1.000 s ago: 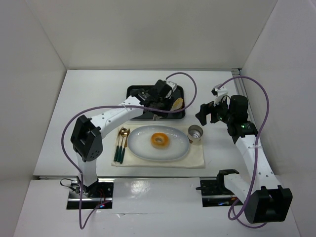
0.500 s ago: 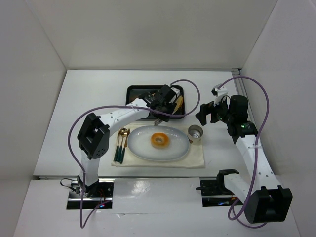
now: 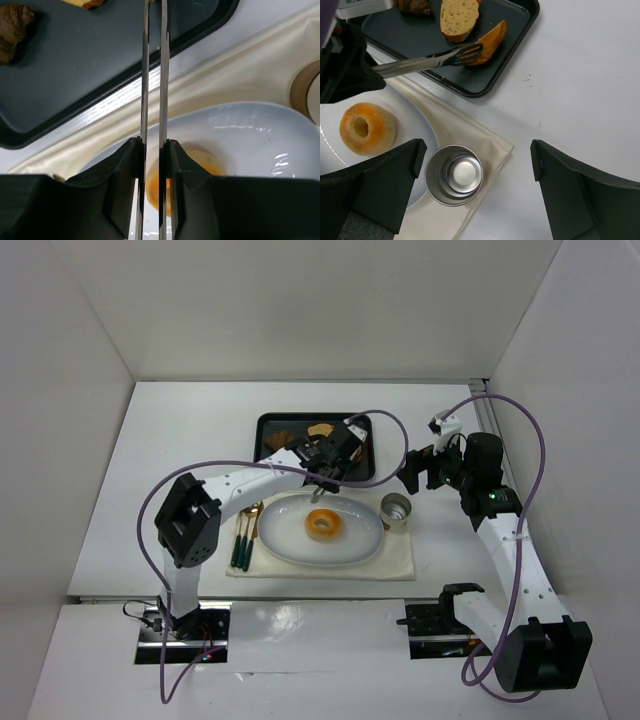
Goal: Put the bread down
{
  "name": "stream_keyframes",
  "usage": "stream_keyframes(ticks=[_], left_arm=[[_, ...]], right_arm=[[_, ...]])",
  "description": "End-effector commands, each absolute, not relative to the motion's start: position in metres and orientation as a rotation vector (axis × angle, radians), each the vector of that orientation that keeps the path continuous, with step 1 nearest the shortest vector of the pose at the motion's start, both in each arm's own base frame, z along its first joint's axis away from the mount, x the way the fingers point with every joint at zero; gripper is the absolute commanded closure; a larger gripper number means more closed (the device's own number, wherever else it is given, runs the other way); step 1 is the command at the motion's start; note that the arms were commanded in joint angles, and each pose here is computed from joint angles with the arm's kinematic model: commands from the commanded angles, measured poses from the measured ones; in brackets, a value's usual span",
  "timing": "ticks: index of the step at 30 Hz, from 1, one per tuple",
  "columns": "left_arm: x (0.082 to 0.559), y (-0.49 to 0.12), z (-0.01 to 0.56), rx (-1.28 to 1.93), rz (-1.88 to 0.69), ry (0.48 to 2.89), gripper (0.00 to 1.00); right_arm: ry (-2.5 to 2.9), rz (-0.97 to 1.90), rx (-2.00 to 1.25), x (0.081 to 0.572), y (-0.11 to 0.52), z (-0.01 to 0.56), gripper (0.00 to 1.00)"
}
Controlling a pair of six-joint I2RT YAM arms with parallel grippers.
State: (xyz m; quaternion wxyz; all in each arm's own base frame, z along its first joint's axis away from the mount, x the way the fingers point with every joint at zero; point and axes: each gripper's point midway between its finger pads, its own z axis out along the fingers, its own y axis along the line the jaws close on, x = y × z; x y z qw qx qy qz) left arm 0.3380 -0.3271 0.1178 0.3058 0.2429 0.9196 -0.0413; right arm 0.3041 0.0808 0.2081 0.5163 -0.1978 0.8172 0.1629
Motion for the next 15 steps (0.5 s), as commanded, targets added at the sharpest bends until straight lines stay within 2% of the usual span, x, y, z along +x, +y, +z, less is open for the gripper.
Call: stream_keyframes(ticks=[1,9,15], left_arm=[[0.332,-0.323,0.158,0.559,-0.160,2.344,1.00],[0.287,-0.284,0.213,0.449,-0.268,2.276,1.00],[0.225,-0.263,0.211,0.455,-0.394,2.348,1.00]], right_arm=[[1.949,0.381,-0.475,0.304,0.080,0.211,0.00],[1.940,0.378,-0.476,0.303,0.079,0.214,0.00],[1.940,0.378,-0.476,0.303,0.079,0.214,0.00]])
